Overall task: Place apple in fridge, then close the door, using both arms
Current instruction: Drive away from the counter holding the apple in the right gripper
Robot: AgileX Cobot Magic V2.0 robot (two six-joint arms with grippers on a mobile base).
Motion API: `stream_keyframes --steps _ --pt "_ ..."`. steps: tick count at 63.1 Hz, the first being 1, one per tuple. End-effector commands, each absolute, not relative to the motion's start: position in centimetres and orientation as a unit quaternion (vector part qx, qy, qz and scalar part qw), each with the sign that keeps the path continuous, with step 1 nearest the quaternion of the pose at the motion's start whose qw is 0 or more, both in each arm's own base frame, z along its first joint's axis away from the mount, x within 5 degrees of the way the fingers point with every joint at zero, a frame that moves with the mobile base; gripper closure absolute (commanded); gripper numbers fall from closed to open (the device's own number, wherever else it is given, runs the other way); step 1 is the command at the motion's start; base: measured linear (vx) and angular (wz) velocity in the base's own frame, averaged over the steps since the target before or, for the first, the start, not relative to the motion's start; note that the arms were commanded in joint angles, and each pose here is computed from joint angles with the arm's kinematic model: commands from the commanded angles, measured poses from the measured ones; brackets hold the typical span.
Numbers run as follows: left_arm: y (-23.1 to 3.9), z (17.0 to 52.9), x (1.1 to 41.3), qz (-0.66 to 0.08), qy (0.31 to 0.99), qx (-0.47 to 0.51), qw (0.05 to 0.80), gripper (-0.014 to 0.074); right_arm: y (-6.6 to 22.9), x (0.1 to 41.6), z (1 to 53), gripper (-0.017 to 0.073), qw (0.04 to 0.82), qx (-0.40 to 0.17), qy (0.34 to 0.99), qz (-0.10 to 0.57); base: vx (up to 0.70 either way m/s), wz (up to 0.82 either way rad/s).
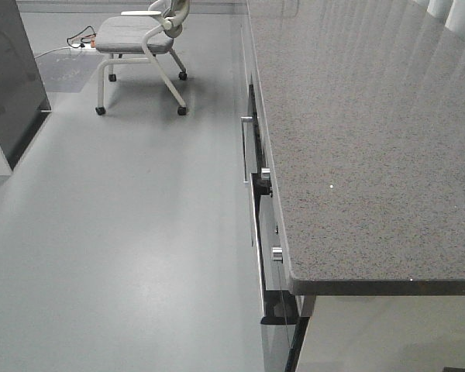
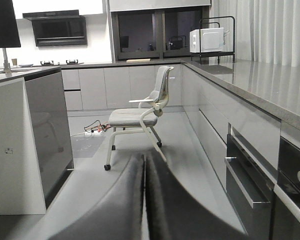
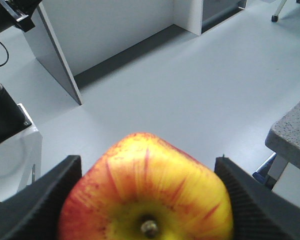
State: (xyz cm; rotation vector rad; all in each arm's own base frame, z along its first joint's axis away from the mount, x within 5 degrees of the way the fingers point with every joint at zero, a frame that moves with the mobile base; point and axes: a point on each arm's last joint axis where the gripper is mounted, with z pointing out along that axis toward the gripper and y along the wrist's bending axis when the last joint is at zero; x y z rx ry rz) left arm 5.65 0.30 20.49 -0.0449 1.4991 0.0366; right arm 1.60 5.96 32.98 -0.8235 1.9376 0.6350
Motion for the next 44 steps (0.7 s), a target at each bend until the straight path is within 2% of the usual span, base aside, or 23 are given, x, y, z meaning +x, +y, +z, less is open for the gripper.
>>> stream_keyframes --steps 1,44 --pt "0.28 20.54 5.55 0.012 0.655 -0.022 0.756 0.0600 6.16 1.77 34.18 0.0190 0.482 -0.321 0.768 0.274 0.00 0.00" --pt "0.28 20.54 5.55 0.012 0.655 -0.022 0.756 0.0600 6.17 1.77 34.18 0.0190 0.482 -0.321 0.768 0.274 0.00 0.00"
